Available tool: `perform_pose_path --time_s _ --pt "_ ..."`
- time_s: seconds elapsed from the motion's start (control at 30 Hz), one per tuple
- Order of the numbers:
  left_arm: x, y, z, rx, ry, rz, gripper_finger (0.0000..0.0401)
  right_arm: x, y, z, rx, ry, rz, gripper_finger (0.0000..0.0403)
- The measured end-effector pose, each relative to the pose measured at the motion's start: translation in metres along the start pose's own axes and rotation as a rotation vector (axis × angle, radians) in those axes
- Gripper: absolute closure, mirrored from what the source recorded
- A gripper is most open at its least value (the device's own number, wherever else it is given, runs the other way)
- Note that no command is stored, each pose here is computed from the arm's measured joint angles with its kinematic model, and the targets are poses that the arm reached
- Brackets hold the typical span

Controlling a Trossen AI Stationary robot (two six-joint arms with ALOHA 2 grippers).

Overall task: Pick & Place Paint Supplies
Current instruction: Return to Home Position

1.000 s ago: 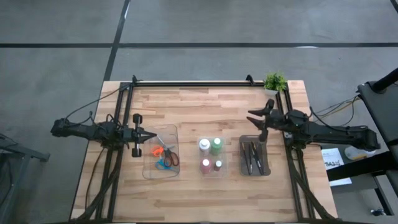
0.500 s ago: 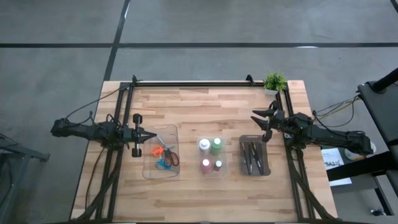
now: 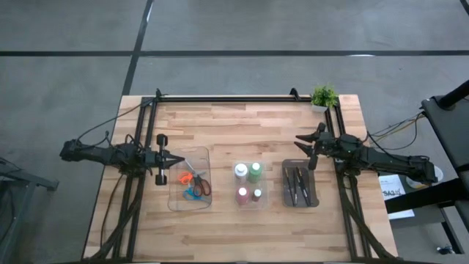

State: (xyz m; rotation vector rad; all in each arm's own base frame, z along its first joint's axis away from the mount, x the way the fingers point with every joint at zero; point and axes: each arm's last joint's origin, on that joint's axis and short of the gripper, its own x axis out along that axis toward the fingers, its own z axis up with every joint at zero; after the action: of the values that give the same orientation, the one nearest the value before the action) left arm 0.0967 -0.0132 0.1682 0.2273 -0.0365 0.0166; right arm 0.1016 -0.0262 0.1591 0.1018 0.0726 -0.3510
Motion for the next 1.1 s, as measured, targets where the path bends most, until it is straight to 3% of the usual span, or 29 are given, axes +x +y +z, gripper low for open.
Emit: perform_pose_path --time_s 1.1 --pt "0.0 0.0 0.0 0.0 0.0 0.0 0.0401 0.0006 0.0001 -0.0012 0.001 0.015 0.005 0.0272"
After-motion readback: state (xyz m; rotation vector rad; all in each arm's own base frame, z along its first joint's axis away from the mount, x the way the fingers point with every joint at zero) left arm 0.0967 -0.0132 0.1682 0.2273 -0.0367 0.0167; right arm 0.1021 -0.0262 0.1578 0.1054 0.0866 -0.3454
